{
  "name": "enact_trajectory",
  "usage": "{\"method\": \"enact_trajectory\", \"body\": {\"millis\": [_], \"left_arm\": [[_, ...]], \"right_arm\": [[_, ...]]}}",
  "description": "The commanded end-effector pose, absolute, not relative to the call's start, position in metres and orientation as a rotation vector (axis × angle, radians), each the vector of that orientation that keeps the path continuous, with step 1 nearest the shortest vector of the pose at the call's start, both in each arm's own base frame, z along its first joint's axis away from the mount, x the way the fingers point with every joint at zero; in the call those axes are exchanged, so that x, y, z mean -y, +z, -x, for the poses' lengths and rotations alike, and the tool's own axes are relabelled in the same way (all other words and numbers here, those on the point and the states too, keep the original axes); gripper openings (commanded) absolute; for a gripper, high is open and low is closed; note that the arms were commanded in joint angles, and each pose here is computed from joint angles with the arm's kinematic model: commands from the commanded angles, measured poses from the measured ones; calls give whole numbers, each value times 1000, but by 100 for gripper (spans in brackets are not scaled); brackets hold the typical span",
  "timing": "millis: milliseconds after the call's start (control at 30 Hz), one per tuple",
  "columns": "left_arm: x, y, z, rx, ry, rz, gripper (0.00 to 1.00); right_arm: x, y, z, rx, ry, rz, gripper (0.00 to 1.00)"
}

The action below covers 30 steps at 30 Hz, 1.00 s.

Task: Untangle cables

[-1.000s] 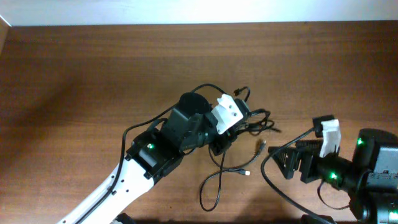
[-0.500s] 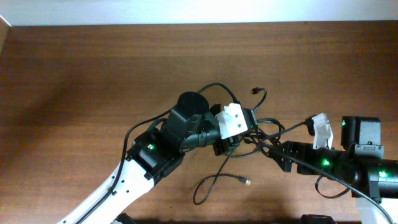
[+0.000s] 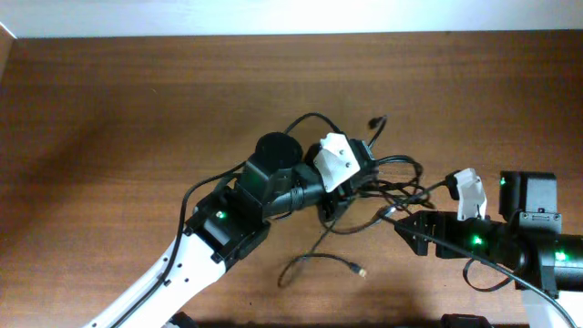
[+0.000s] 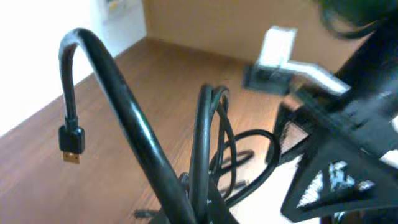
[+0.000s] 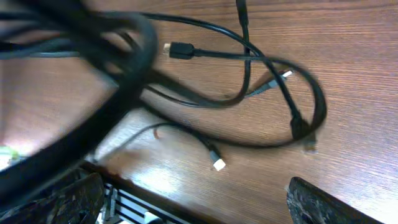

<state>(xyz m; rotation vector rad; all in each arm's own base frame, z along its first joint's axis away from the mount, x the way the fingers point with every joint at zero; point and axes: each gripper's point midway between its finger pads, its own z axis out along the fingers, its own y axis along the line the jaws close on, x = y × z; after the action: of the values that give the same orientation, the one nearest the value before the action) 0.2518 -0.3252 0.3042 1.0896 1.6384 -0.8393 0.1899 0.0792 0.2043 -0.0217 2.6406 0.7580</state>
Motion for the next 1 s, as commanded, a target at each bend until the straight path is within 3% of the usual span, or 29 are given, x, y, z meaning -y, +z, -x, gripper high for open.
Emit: {"method": "enact_trajectory", "body": {"millis": [0,233,333,700,967], "left_arm": [[315,301,-263,-1698,-757,-1033,0],[316,292,-254,-1634,-707,-1183,0],[328,312,-239,-1503,-813,-1232,0],[336,385,-250,-1228,-823,-1081,0],[265,447,-275,-1163,-732,-852,0]], "right_arm": [[-88,221,-190,-2558,828,21,93],[-96,250,-214,-2423,1018,-271,93],[-91,239,-221,-2467,987,-346,92],[-67,206,-221,-2600,776,-473,89],[-41,191,-216,-2649,553,-526,89]]}}
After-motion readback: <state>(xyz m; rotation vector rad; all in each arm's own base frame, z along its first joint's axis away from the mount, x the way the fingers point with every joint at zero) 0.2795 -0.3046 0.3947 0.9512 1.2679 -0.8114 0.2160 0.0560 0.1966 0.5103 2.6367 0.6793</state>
